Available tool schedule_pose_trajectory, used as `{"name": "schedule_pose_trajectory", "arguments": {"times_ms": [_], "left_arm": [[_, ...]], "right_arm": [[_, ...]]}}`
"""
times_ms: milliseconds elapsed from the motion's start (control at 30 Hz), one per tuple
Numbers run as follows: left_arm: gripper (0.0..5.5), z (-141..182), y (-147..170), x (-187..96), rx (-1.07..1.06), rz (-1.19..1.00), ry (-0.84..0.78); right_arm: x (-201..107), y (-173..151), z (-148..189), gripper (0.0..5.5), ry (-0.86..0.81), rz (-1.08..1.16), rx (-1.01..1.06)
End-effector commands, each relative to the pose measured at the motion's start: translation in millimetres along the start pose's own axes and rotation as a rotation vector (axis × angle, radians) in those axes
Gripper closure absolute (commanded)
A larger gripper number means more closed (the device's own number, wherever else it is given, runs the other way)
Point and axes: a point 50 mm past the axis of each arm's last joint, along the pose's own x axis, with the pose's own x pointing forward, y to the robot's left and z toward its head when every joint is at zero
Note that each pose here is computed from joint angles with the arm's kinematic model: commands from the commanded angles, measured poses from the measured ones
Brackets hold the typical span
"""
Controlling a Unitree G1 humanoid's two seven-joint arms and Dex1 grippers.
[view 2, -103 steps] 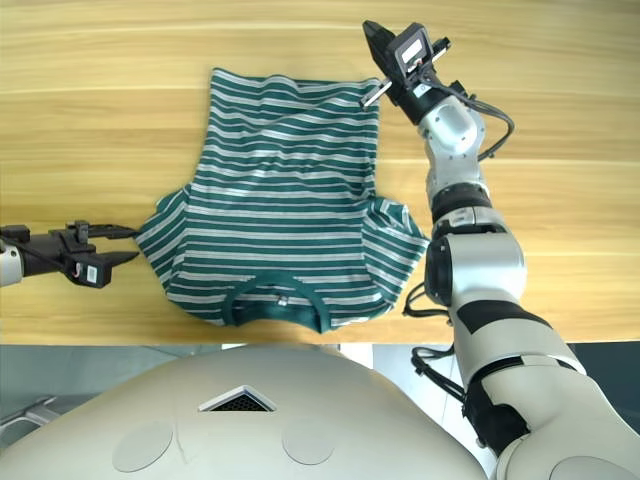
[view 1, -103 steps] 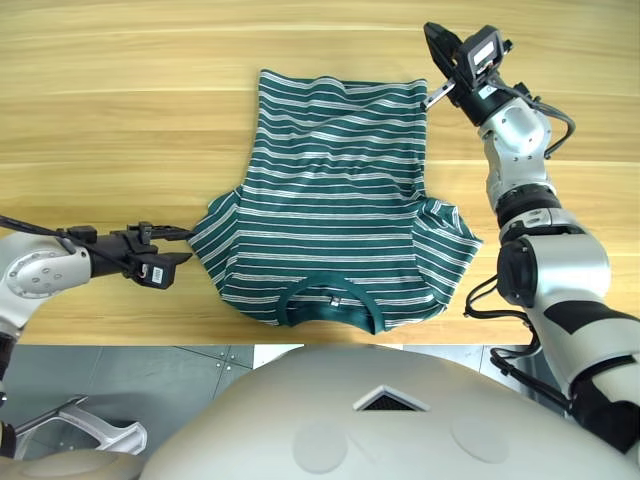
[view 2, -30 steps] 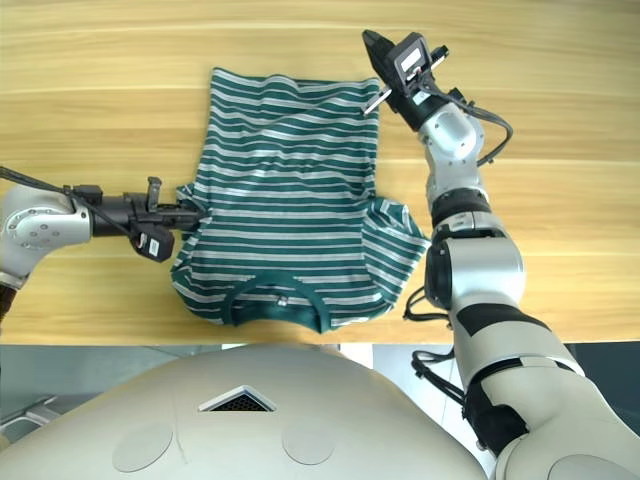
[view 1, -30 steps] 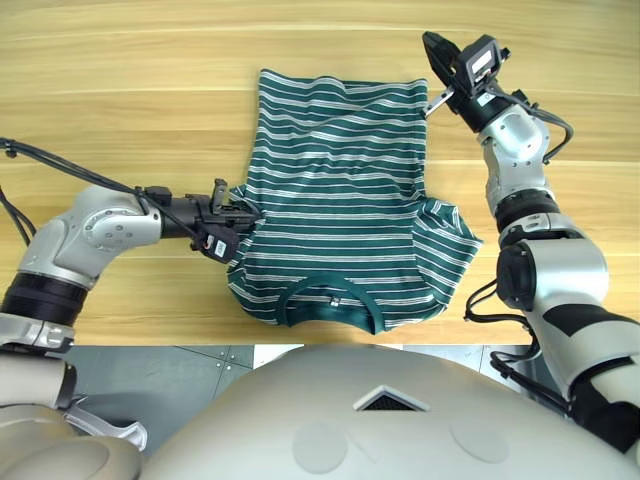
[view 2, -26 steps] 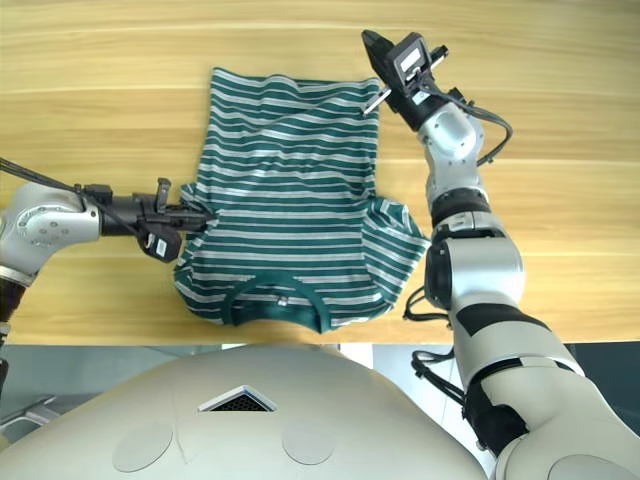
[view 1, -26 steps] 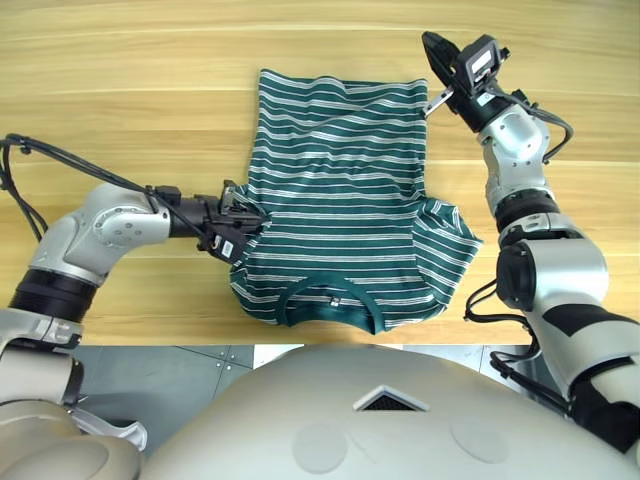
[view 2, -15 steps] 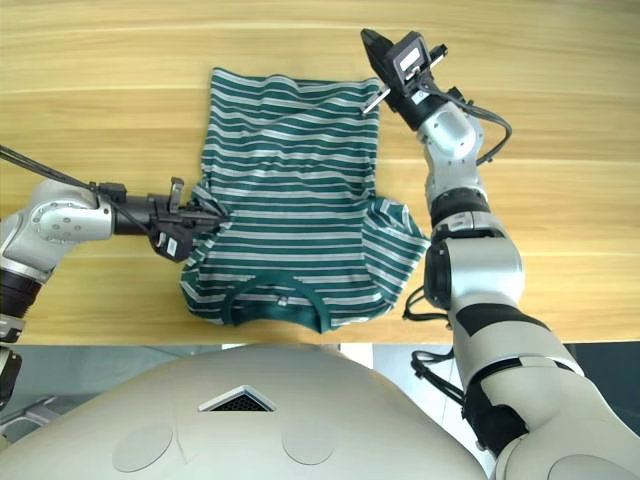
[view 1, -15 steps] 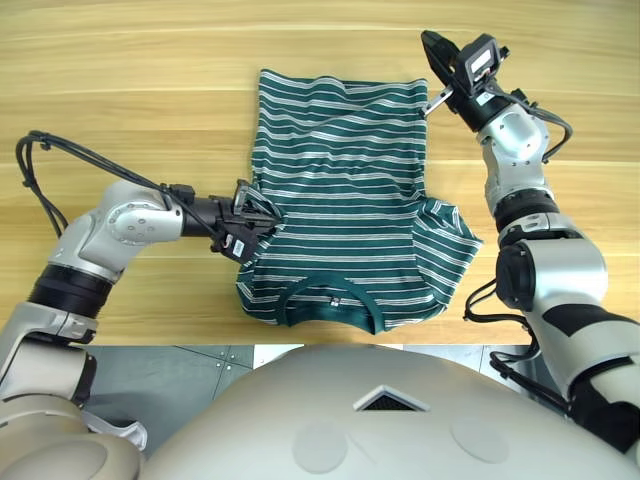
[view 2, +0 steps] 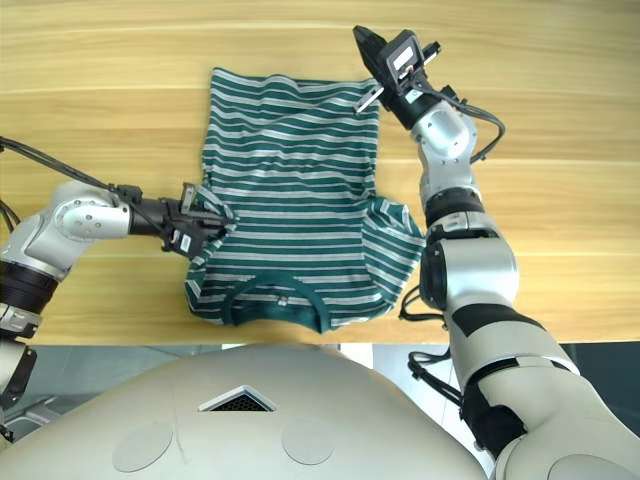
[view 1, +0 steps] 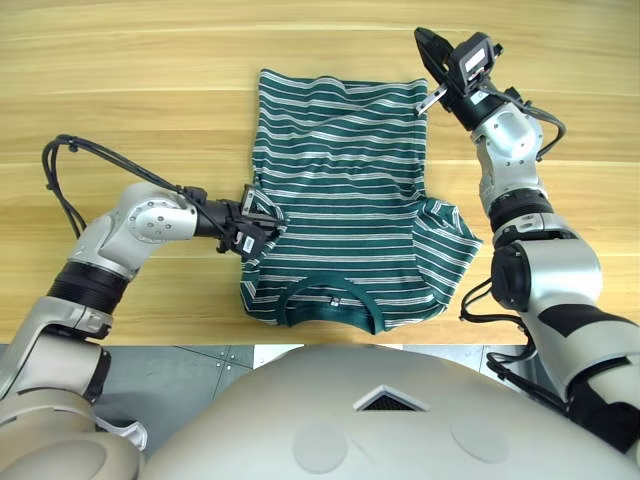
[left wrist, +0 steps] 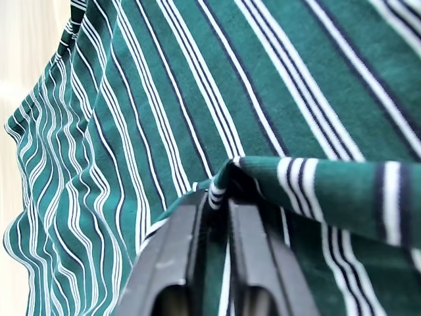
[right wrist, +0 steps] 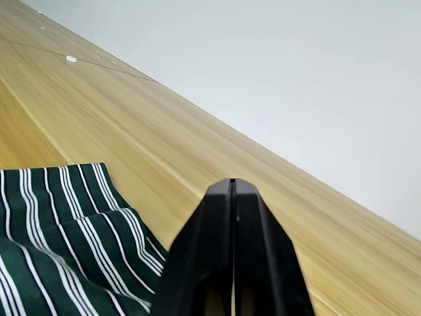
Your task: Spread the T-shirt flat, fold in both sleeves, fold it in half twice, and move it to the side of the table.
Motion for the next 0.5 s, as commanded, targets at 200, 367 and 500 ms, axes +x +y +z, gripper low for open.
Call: {"name": "schedule_pose_trajectory", "arguments": {"times_ms": [200,367,500], "left_arm": [[3.49,3.4,11.0,-5.6,-0.043,0.018,-0.037],[2.69,11.4,7.4,-24.3,-0.092,0.028,-0.109],[2.13,11.7,-0.3,-49.4,-0.135,0.054,-0.11]], "right_arm": [[0.6,-1.4,2.3,5.5,-0.014,-0.008,-0.006],[1.3,-1.0,2.4,5.5,-0.014,-0.009,-0.005],[1.6,-0.6,2.3,5.5,-0.013,-0.011,-0.003]]}}
